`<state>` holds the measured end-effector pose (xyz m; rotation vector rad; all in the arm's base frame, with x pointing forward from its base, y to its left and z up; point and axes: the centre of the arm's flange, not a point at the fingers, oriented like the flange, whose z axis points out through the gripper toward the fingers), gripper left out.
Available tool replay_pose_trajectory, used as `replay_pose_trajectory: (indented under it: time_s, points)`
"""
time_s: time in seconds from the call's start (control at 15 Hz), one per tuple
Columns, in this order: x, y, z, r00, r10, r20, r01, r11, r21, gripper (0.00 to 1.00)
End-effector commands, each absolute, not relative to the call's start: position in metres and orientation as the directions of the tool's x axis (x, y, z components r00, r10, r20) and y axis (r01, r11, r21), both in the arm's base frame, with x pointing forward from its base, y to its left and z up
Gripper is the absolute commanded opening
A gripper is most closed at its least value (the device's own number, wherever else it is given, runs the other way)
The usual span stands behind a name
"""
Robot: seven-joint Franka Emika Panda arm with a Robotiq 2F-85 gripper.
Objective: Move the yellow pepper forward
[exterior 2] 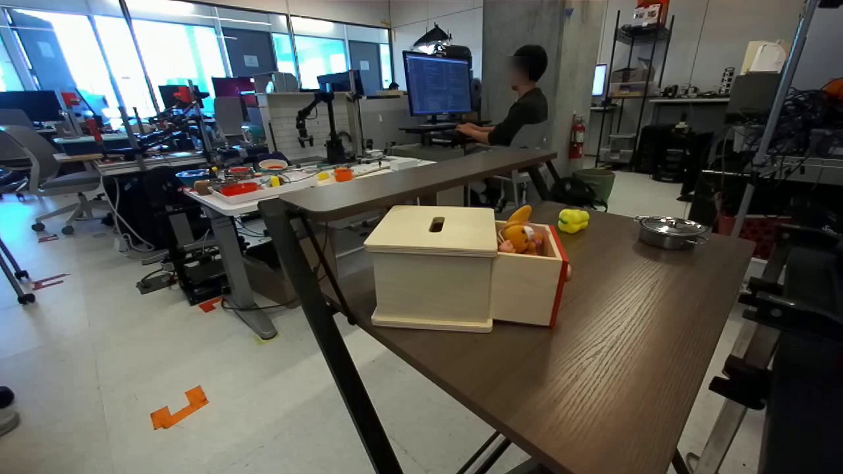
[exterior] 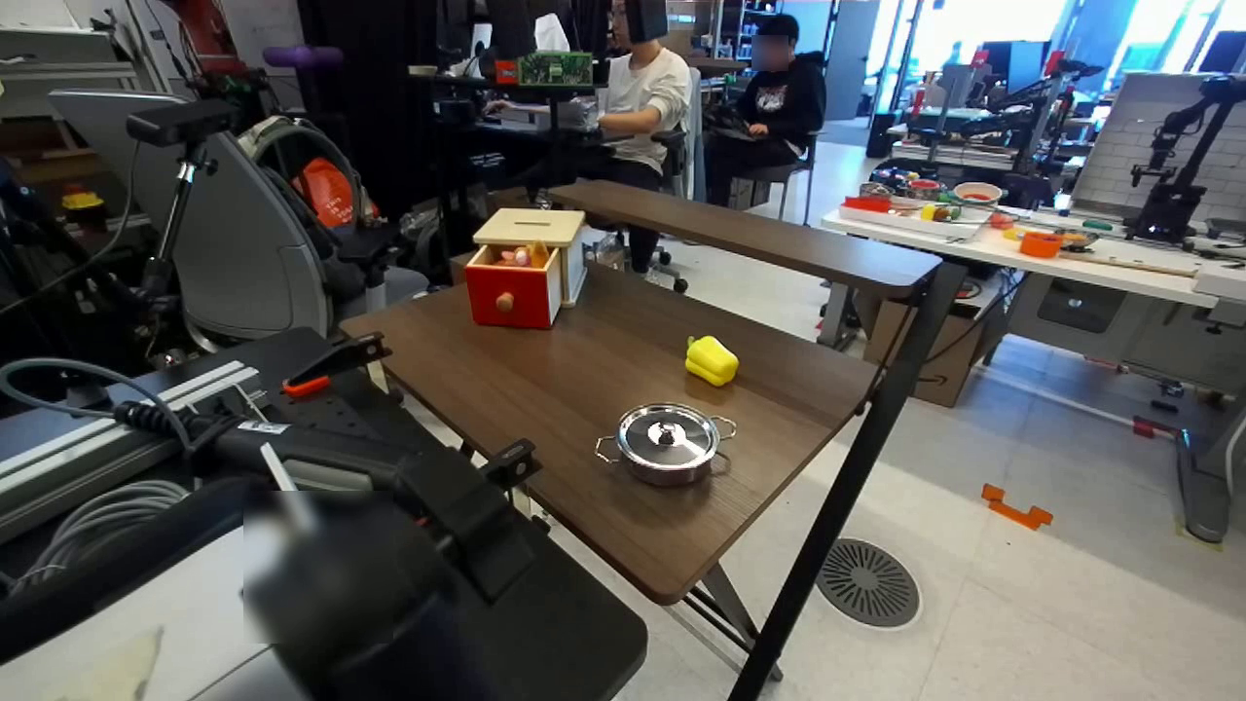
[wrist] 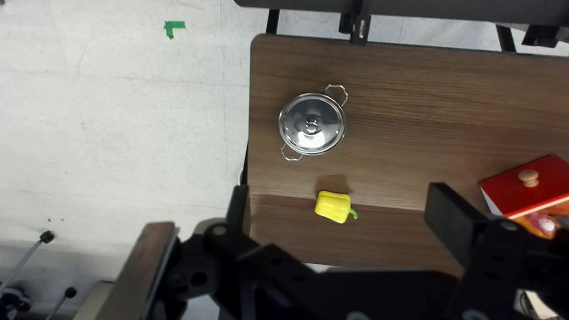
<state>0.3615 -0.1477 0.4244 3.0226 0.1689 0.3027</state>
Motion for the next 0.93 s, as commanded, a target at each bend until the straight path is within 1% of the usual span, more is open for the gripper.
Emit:
replay_pose_trajectory:
  time_s: [0.0,0.2,0.4,0.67,0.87]
  points:
    - [0.414,-0.115,0.394,0.959,0.199,0.204,0.185,-0.979,0.086,1.0]
    - [0.455,-0.088,0.362,0.912,0.351,0.211,0.341,-0.936,0.082,1.0]
    - [0.5,-0.072,0.325,0.841,0.508,0.183,0.501,-0.861,0.088,1.0]
    - [0.556,-0.069,0.276,0.732,0.677,0.075,0.672,-0.736,0.084,1.0]
    - [0.587,-0.068,0.239,0.671,0.742,0.011,0.738,-0.669,0.087,1.0]
